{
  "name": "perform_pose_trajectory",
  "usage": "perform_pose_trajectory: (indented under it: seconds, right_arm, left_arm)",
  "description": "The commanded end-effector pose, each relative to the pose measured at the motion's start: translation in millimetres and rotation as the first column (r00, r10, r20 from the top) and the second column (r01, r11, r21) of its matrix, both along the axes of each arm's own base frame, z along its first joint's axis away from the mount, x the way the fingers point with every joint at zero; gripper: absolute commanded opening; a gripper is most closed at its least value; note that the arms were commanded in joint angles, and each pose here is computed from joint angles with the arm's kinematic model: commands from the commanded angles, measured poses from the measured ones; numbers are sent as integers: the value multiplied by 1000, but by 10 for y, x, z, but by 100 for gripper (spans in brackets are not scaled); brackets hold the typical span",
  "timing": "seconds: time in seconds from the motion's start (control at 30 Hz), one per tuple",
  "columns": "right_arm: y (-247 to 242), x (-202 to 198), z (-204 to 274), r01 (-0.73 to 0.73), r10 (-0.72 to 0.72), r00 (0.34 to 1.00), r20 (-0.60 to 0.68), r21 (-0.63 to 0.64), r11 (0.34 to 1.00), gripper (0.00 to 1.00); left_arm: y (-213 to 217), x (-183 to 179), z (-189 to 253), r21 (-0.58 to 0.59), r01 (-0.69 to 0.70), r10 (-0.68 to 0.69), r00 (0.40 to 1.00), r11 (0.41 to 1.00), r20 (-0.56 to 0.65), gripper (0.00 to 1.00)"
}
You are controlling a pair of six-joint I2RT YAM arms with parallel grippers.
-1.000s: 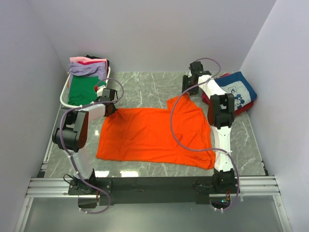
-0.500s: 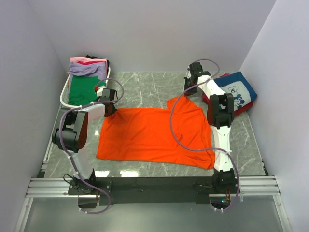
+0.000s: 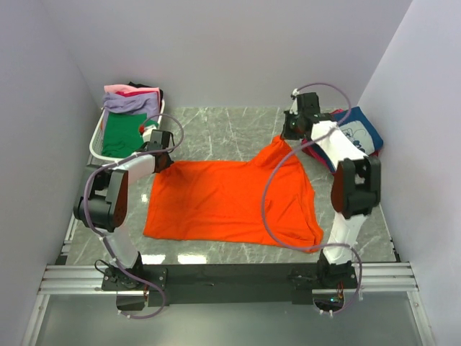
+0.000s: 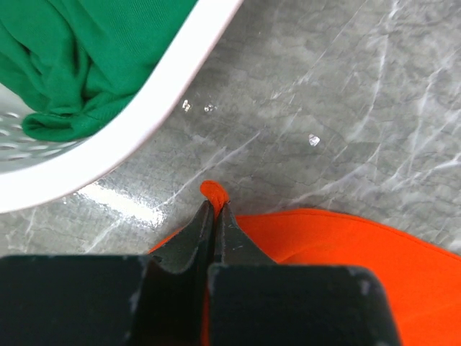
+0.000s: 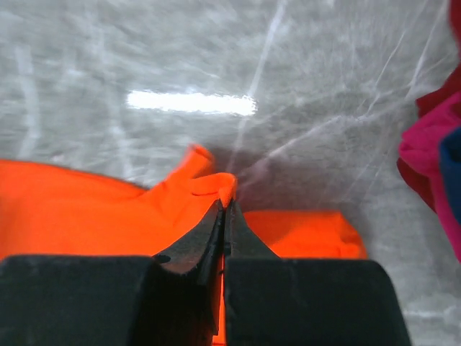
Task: Fold and stack the t-shirts
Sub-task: Fold the tshirt
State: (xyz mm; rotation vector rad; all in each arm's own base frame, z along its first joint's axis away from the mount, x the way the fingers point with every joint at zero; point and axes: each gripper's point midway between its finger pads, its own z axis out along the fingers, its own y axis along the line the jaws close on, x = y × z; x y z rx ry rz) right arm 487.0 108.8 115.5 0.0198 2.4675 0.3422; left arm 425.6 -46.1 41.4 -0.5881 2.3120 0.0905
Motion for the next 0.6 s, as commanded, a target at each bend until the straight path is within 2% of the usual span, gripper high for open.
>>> perform_pose_trajectory:
  seconds: [0.0,0.4,0.57]
  right_arm:
    - [83,-109,440,-11,7,991,136,28,1000,0]
    - [287,-1094,599,4,0,986,166,-23,1000,0]
    - [185,-1457,630,40,-28,986,167,-68,997,0]
  left_arm:
    - [44,55,253,19,-4,3,998,1000,66,0]
    - [80,-74,286,32,-12,9,997,999,77,1]
    - [142,-198,255,59,-29,26,998,998,62,1]
